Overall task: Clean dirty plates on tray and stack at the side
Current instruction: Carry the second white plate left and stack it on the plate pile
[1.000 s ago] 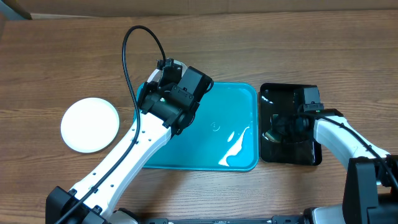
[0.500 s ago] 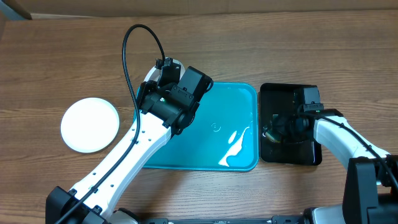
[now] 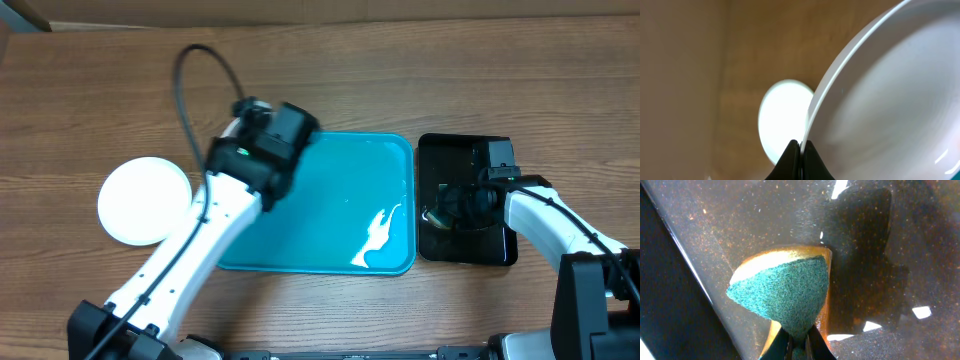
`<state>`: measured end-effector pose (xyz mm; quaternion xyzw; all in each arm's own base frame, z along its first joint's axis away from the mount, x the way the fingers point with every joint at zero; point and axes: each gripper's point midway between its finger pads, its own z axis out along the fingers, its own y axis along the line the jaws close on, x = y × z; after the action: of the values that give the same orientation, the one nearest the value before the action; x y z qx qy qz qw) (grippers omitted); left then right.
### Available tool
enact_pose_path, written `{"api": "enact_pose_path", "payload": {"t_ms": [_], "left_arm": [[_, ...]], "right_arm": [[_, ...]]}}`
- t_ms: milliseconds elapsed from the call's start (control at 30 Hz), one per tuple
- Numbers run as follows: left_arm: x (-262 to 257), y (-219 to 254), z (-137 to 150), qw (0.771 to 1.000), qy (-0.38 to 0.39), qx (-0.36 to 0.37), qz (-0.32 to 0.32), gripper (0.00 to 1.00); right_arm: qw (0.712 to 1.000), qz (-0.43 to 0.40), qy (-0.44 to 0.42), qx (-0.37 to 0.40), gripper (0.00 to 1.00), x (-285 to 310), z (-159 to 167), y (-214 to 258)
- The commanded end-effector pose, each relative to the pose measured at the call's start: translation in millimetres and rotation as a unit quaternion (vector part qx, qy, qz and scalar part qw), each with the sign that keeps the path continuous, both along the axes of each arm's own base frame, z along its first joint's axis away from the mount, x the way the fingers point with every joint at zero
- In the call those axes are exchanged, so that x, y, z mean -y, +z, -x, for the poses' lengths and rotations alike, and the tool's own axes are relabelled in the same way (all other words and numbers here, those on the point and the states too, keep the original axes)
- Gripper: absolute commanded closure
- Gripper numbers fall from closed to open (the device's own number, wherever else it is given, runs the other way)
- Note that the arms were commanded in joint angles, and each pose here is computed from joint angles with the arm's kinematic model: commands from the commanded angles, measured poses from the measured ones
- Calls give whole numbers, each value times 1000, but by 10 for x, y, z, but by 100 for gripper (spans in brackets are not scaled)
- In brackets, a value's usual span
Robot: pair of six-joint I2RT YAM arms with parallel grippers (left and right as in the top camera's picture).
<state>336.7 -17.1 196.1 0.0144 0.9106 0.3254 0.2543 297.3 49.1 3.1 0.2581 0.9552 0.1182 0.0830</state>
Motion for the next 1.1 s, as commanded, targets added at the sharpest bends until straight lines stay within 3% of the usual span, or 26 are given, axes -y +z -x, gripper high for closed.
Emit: {"api": "enact_pose_path", "payload": {"t_ms": [0, 167, 367, 567, 733, 833, 933, 1067], "left_arm": [[-276, -134, 89, 992, 79, -10, 97, 96], [-754, -348, 213, 958, 184, -30, 216, 96], [-1297, -424, 260, 903, 261, 5, 341, 96], [-1936, -445, 411, 878, 338, 60, 333, 96], [-2164, -469, 489, 866, 366, 79, 332, 96], [-2169, -487, 499, 865, 368, 75, 332, 85], [-2169, -487, 504, 865, 369, 75, 332, 84], [-2161, -491, 511, 865, 369, 73, 333, 66]], "right_arm": [[999, 22, -6, -42, 96, 85, 235, -174], [999, 23, -4, -42, 95, 85, 238, -174], [999, 24, -5, -43, 95, 91, 245, -176], [999, 24, -4, -45, 95, 91, 253, -177], [999, 24, -4, -47, 96, 91, 264, -179], [999, 24, -4, -47, 96, 91, 263, -178], [999, 24, -4, -47, 96, 91, 264, -179], [998, 24, -4, -50, 96, 92, 276, -180]]}}
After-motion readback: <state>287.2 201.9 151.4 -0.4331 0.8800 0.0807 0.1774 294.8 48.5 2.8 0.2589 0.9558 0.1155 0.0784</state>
